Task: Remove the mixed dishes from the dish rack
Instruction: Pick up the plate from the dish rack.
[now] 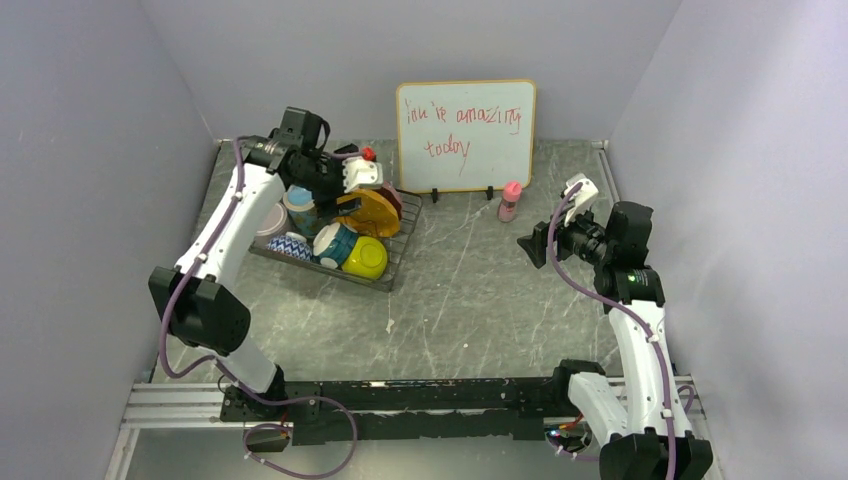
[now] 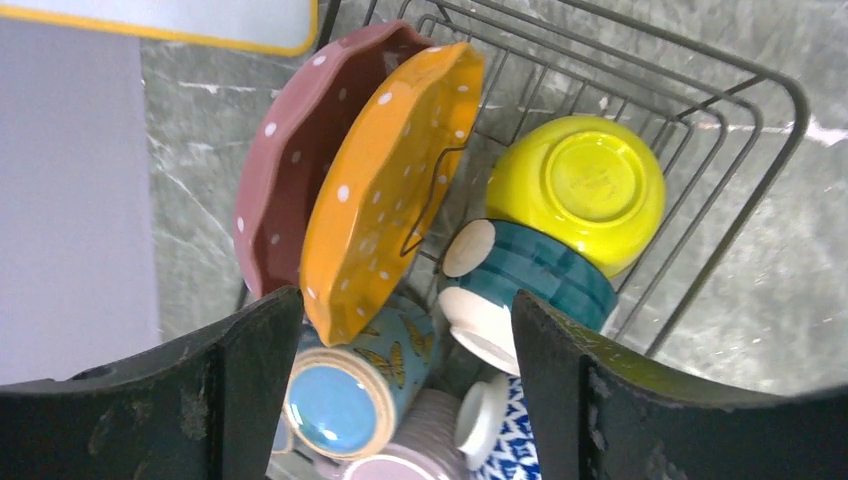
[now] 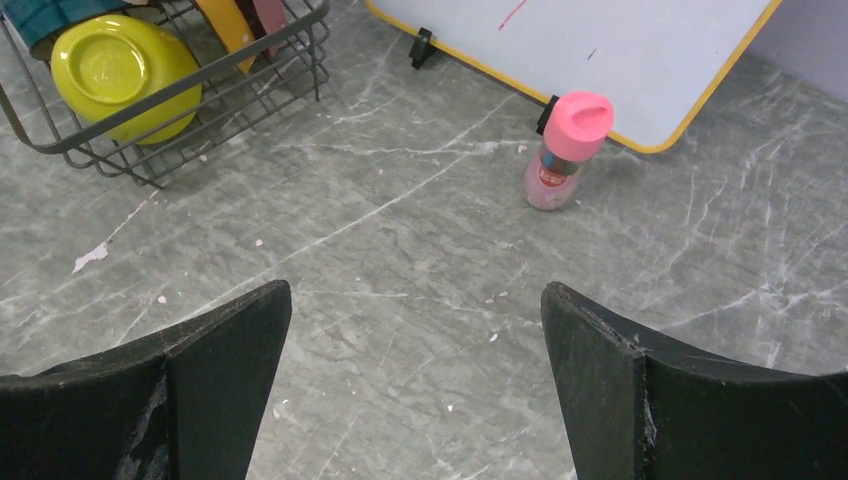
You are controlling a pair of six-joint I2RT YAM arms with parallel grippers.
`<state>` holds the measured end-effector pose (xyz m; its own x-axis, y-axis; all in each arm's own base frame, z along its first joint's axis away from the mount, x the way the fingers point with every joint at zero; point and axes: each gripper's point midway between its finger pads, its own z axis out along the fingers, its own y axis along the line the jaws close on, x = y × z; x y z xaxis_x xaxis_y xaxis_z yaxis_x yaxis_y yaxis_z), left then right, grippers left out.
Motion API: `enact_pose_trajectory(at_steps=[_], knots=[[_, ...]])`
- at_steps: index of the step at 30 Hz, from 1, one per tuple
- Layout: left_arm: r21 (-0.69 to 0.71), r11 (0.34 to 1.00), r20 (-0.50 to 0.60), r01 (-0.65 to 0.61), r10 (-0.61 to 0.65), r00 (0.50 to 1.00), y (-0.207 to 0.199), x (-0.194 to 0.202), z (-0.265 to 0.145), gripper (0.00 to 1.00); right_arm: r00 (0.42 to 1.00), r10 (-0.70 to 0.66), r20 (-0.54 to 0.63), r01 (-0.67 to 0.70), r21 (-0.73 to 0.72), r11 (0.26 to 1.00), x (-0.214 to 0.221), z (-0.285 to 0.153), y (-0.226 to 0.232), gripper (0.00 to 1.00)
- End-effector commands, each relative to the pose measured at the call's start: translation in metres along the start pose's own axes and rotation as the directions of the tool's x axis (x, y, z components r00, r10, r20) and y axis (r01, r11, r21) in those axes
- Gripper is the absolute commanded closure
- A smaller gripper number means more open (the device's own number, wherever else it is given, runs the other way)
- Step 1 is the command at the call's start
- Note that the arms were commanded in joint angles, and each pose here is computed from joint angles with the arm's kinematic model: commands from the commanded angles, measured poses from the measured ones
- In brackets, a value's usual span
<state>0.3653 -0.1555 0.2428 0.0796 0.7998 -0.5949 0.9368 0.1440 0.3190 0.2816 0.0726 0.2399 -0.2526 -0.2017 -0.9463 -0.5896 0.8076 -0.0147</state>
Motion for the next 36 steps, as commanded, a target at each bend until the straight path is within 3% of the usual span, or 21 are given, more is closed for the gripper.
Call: enact_pose_trajectory(at_steps=[1,11,23,28,36], knots=[[0.003,0.976,-0.023,-0.216,0.216,0.976,0.009,-0.004,0.013,0.22,0.998,-0.047,0.033,0.047,-0.008,0.999,-0.007,-0.001,0.001,0.01],[0.012,0.942,-0.027,-0.337,0.337,0.941,0.018,-0.003,0.044,0.33,0.997,-0.072,0.033,0.071,0.029,0.997,-0.007,-0.005,-0.004,0.01],[0.11,0.905,-0.116,-0.411,0.423,0.899,0.022,0.019,0.081,0.38,0.997,-0.074,0.028,0.073,0.035,0.997,-0.007,-0.006,-0.005,0.01],[0.171,0.894,-0.173,-0.415,0.442,0.88,0.019,0.032,0.09,0.54,0.997,-0.077,0.028,0.076,0.043,0.996,-0.006,-0.006,-0.006,0.01],[0.154,0.868,-0.243,-0.471,0.496,0.834,0.025,0.028,0.072,0.9,0.997,-0.074,0.024,0.073,0.051,0.996,-0.006,-0.006,-0.008,0.01]])
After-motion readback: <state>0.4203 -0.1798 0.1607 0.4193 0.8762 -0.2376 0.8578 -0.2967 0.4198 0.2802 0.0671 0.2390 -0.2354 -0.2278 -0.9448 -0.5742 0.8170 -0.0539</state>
